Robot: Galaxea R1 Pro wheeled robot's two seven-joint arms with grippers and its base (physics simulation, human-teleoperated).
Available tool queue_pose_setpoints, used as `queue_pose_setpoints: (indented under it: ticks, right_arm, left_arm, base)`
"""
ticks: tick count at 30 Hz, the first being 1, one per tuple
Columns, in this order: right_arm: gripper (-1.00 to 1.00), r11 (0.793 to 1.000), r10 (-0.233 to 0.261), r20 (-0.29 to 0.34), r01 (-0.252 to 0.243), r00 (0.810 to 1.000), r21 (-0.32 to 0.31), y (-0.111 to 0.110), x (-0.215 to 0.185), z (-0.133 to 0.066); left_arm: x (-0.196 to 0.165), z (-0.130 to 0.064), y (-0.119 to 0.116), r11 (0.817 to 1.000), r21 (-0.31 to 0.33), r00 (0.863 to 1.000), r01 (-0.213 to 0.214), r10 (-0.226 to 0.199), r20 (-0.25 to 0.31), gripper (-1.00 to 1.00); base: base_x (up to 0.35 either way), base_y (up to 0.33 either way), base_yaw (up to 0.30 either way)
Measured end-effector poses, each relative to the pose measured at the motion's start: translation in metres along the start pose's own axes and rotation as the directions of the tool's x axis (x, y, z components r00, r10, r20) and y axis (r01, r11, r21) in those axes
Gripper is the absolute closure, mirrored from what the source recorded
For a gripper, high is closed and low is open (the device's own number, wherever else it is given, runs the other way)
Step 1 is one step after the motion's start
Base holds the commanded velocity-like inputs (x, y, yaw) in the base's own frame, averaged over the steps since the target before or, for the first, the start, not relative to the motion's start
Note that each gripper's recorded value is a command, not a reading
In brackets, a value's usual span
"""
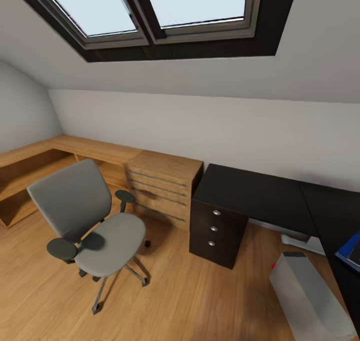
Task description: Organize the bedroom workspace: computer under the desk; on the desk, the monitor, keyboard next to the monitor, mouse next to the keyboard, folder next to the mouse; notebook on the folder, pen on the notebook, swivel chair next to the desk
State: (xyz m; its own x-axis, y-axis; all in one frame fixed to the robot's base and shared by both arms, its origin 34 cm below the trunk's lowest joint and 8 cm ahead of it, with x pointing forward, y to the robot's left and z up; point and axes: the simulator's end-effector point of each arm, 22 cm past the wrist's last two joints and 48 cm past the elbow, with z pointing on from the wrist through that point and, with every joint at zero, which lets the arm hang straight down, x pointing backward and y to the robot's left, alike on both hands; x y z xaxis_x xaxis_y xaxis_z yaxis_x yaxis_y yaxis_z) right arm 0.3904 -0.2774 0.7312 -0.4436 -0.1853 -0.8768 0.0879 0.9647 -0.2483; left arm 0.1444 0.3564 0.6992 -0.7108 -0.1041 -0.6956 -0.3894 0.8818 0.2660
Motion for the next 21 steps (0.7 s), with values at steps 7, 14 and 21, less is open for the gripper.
queue_pose_setpoints:
  ticks: [7,14,21]
  right_arm:
    - [-1.00,1.000,0.004,0.009,-0.004,1.000,0.011,-0.0010,-0.0036,0.0009]
    - [-1.00,0.999,0.009,0.018,-0.010,1.000,0.037,-0.0048,-0.0075,0.0014]
    - [-1.00,0.998,0.016,0.024,-0.017,1.000,0.061,-0.0082,-0.0099,0.0017]
  left_arm:
    - [-0.0008,0.0015,-0.0026,1.000,0.010,1.000,0.000,0.000,0.002,-1.00]
    - [0.0004,0.0030,-0.0035,1.000,0.011,1.000,-0.001,0.001,-0.005,-1.00]
    - [-0.0003,0.0038,-0.0038,1.000,0.010,1.000,0.000,0.000,-0.003,-1.00]
  base:
    - [-0.001,-0.001,0.185]
    - [0.000,0.000,0.169]
    - [0.000,0.000,0.140]
